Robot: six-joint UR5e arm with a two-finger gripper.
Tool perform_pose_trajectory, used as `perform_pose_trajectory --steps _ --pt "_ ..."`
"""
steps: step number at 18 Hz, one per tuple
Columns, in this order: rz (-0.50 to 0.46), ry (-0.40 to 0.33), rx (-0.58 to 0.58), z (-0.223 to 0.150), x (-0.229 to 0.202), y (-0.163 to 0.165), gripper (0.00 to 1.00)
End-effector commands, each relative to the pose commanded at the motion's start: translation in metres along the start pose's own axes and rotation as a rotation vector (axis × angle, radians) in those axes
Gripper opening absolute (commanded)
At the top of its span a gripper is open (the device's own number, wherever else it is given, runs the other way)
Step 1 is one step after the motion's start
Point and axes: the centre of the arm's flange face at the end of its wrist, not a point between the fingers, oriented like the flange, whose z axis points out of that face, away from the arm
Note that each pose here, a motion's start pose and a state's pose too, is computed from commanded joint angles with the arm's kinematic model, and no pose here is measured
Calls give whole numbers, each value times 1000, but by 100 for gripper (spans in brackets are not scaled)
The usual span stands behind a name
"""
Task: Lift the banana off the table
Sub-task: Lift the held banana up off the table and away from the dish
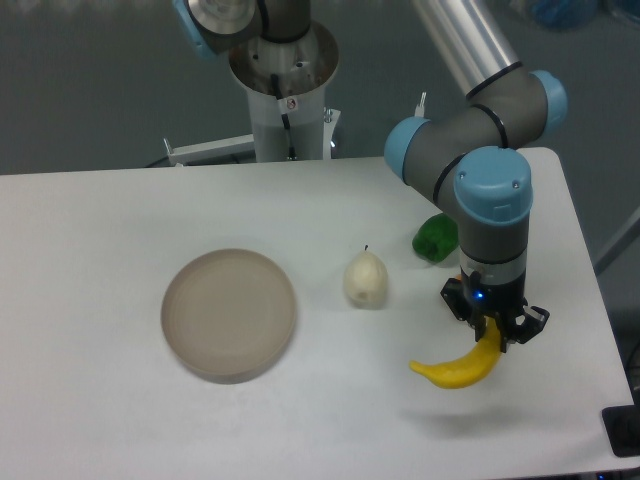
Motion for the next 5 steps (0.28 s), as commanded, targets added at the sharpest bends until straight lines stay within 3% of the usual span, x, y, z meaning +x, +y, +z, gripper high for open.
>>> perform_pose_trajectory --steps 5 --pt "1 -7 7 -3 -2 -2 29"
